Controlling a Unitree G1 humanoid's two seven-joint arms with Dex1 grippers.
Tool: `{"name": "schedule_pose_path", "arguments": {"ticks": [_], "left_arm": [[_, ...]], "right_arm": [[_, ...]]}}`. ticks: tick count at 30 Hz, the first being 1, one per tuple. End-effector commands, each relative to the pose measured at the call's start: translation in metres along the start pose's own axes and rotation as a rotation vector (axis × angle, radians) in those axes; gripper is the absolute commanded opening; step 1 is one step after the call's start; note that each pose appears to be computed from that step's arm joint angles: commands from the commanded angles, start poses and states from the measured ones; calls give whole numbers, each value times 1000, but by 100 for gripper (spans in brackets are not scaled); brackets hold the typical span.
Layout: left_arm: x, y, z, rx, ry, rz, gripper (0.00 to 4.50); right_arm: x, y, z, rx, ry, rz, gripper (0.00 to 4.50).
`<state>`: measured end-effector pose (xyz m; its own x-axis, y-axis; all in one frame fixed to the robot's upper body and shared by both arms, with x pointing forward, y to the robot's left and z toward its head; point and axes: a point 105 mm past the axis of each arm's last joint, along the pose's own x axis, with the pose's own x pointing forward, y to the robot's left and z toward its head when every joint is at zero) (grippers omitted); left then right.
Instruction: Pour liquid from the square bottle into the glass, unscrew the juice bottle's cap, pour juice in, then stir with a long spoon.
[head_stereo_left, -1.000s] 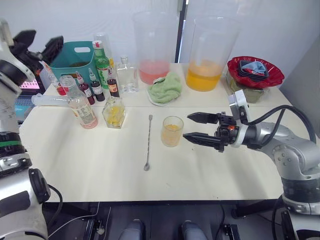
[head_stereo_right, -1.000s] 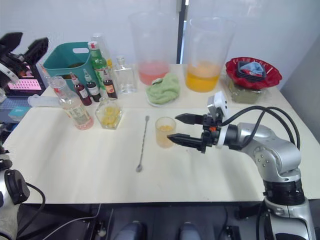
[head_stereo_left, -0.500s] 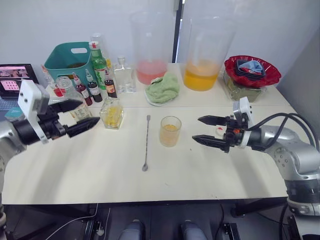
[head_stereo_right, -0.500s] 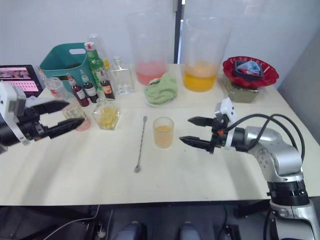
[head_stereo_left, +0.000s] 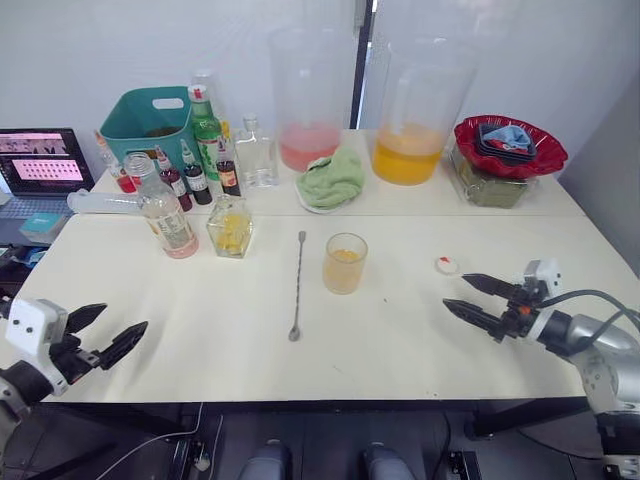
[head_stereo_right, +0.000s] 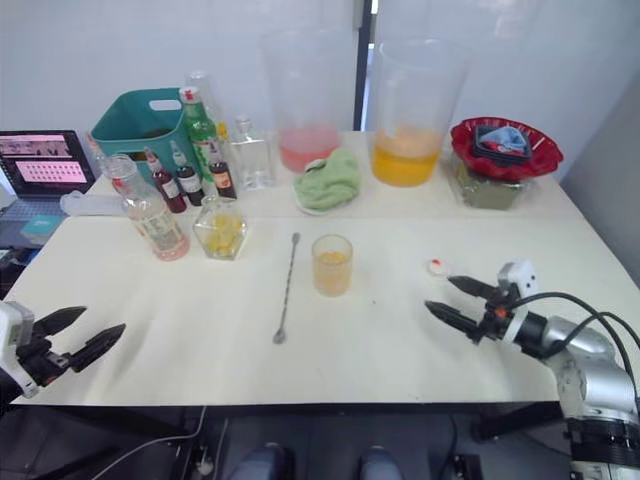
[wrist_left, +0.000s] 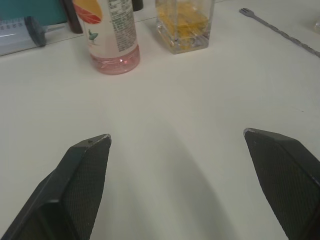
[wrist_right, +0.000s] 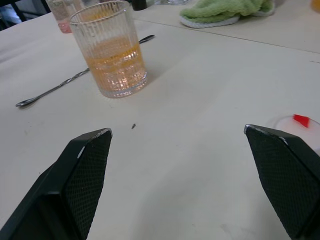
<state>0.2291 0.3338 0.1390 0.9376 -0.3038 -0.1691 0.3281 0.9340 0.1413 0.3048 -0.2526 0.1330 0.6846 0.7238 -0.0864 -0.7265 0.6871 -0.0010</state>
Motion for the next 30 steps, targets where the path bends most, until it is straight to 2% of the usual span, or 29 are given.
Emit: {"name": "schedule_pose_path", "arguments": {"ticks": [1,4,9,12,15,20,24,30], "left_arm": [[-15,8,-5,-8,-30,58,449],[-18,6,-13,-9,-30,69,449],[0,-25,-17,-35,-53,28,449],[21,-52,-10,-58,-82,2,449],[46,-70,3,-94,-122,25,449],[80,-114,19,-112,-139,-19,449],[96,-134,19,-124,-100,-13,449],[119,-148,19,-166,-51,8,449]], "right_arm": [[-20,-8,0,-40,3,-37,450],[-24,-9,-6,-24,4,-50,450],[-25,-2,-7,-25,5,-28,450],[-22,7,-9,-42,25,4,450],[-14,20,-7,-43,26,63,450],[0,37,2,-58,15,154,450],[11,57,15,-62,7,251,450],[19,73,27,-89,11,322,450]]}}
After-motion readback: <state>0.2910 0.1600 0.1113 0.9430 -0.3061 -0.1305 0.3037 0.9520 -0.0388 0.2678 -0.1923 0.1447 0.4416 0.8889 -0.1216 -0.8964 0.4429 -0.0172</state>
